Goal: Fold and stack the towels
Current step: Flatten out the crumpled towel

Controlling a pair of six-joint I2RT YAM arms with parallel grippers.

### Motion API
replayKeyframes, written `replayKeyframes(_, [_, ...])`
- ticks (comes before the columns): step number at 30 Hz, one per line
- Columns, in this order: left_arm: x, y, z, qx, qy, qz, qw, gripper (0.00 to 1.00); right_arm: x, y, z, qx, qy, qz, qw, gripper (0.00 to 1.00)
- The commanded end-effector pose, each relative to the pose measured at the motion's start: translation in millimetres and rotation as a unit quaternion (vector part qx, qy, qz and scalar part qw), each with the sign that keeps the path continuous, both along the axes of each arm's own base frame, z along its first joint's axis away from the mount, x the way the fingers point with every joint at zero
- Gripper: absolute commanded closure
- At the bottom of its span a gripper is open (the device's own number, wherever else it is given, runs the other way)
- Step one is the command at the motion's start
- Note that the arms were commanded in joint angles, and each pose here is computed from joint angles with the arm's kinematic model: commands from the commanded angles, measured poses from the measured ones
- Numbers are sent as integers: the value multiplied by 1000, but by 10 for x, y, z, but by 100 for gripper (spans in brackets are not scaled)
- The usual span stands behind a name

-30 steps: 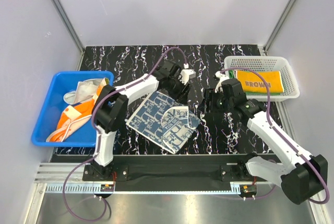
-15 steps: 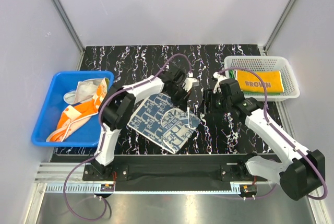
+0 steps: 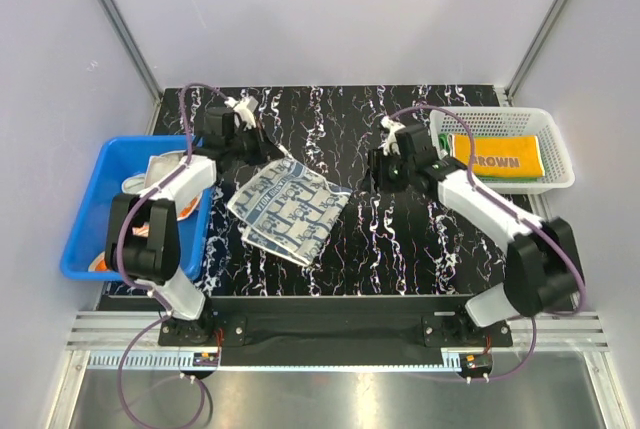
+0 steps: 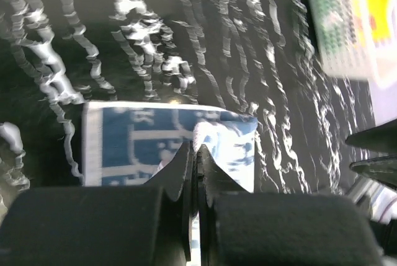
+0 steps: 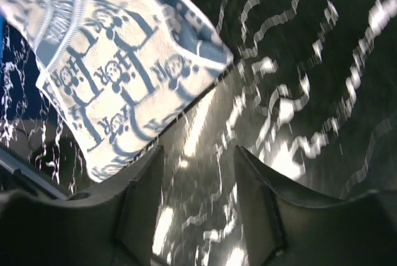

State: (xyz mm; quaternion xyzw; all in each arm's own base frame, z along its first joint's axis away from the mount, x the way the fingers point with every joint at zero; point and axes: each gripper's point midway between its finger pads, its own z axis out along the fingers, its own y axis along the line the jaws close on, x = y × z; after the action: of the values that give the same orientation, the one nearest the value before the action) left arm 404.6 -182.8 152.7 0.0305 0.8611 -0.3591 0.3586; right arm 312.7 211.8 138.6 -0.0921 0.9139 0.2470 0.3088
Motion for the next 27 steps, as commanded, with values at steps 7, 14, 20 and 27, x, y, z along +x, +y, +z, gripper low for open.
replayKeyframes(7, [136,149,-364,-10,74,73,995,100,725,647,-370,10,-51,112,992,52])
replayKeyframes(14, [28,-152,-144,-54,53,-46,996,100,664,1044,-90,49,-117,205,971,42])
replayKeyframes(20, [-390,-624,174,-100,1,-200,975,100,553,1361,428,115,-227,350,902,34])
replayKeyframes(27, [-600,-707,321,-98,-17,-258,961,100,364,1468,550,154,-223,427,862,44])
